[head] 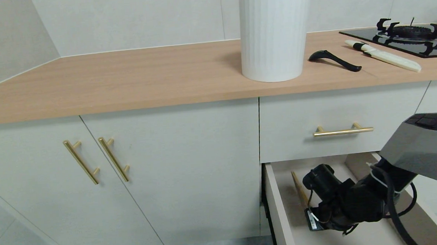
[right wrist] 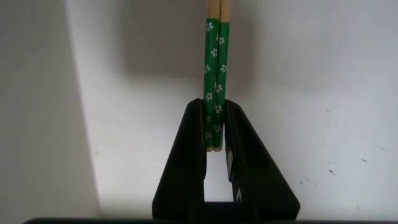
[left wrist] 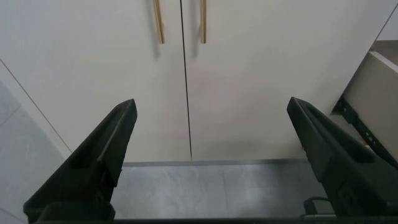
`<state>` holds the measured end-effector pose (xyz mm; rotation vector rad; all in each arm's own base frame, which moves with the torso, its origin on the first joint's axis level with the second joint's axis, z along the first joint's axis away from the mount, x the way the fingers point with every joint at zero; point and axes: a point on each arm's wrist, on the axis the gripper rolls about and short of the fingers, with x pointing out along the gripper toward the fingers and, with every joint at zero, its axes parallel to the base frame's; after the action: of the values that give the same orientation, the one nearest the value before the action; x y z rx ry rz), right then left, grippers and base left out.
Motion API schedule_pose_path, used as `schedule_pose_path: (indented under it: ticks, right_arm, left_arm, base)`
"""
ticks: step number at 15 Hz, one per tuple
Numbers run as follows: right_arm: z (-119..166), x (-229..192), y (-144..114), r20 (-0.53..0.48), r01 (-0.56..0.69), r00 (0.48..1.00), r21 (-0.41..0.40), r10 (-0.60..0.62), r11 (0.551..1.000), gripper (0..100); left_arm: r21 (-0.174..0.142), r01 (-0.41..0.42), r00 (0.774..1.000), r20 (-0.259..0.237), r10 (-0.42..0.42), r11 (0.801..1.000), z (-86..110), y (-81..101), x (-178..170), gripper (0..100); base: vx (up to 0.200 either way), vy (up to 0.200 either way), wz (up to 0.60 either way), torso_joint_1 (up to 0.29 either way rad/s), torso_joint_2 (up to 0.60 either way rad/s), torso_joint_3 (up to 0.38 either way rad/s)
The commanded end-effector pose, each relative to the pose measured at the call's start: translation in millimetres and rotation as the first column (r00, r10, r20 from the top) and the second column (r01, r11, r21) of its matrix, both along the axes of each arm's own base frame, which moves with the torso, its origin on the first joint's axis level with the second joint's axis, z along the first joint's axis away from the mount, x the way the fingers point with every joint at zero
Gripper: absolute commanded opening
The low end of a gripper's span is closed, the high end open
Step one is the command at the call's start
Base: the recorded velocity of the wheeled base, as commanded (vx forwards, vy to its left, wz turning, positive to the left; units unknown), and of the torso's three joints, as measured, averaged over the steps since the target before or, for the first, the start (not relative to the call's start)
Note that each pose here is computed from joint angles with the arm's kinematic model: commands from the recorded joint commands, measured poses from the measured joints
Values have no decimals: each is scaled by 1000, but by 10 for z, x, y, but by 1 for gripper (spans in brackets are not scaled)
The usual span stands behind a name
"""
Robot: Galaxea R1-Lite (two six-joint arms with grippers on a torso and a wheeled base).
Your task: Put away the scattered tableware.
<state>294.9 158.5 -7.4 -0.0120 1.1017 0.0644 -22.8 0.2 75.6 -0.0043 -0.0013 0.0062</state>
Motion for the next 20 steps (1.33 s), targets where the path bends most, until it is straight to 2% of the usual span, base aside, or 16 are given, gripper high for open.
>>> schedule_pose_path:
  ticks: [1,9,10,16,19,20]
  right_arm:
    - [-160,-5,31,-36,-9,999,-21,8,1000,0]
    - [-211,13,60,-15,-6,1000,-26,6,1000,0]
    - [-211,13,60,-15,-6,1000,-26,6,1000,100]
    - [-218,3,54,-19,-6,1000,-28,6,1000,100]
    - [-62,-25,38,11,-5,1000,-13,5,1000,100]
    - [138,-63,15,57,-4,998,8,4,1000,100]
  left_arm:
    - [0,-1,1000,-1,1,1000,1,0,1,100]
    - [0,-1,1000,-1,1,1000,1,0,1,100]
    - [0,-1,1000,-1,1,1000,1,0,1,100]
    - [0,0,1000,-1,0,1000,1,0,1,100]
    - [0,-1,1000,-1,1,1000,1,0,1,100]
    - [0,-1,1000,-1,1,1000,1,0,1,100]
  base:
    - [0,0,0,0,0,0]
    - [0,0,0,0,0,0]
    - [0,0,0,0,0,0]
    - [0,0,0,0,0,0]
    - [0,0,0,0,0,0]
    - [0,0,0,0,0,0]
